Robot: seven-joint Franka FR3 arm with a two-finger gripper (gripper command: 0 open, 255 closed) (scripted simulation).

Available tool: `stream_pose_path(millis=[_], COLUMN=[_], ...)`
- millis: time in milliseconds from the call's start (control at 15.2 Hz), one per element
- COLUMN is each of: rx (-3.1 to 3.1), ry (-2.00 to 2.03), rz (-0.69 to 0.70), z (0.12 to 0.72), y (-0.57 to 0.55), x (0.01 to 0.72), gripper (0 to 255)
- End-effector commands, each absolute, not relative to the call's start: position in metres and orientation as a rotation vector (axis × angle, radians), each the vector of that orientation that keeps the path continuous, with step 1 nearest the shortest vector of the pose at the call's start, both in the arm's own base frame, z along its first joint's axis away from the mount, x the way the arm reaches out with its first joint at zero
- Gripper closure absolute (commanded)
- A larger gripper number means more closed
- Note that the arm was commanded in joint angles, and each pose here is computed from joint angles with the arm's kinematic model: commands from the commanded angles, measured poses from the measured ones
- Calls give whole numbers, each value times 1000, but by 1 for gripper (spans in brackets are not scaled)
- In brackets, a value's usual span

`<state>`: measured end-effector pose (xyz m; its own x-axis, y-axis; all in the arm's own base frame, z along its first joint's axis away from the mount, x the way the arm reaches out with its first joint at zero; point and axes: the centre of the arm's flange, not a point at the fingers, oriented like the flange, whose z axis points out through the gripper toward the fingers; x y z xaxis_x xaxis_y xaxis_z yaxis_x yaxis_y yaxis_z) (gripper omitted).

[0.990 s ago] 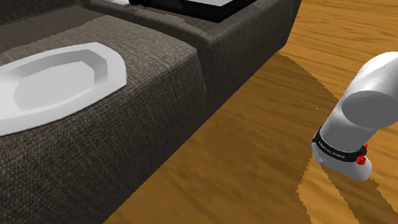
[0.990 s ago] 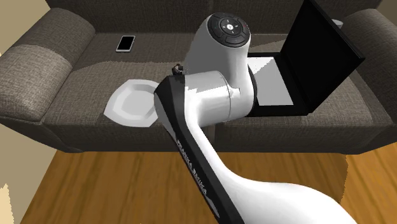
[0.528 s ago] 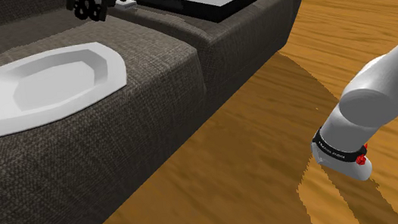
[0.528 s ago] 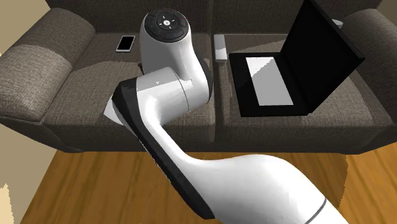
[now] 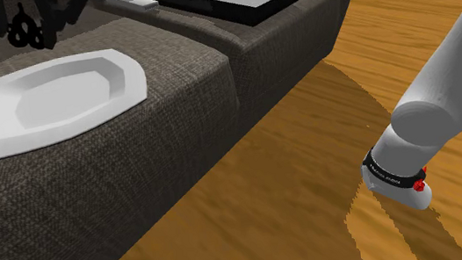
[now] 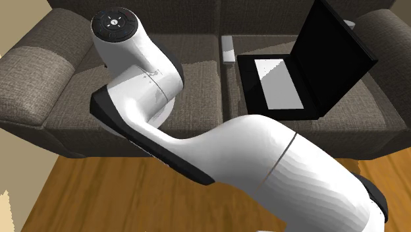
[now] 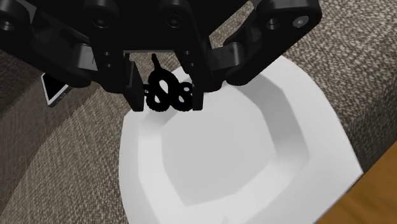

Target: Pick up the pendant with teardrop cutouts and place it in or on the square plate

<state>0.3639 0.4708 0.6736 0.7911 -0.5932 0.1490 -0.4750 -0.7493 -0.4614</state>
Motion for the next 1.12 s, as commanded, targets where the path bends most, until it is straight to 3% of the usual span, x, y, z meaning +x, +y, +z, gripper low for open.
stream_pose_path(millis=[0, 660, 1056], rx=[-2572, -2572, -2572], ry=[809, 809, 809], rz=[-407, -407, -407], z=[665, 611, 611], y=[475, 475, 475], x=[365, 365, 365], gripper=[255, 255, 255])
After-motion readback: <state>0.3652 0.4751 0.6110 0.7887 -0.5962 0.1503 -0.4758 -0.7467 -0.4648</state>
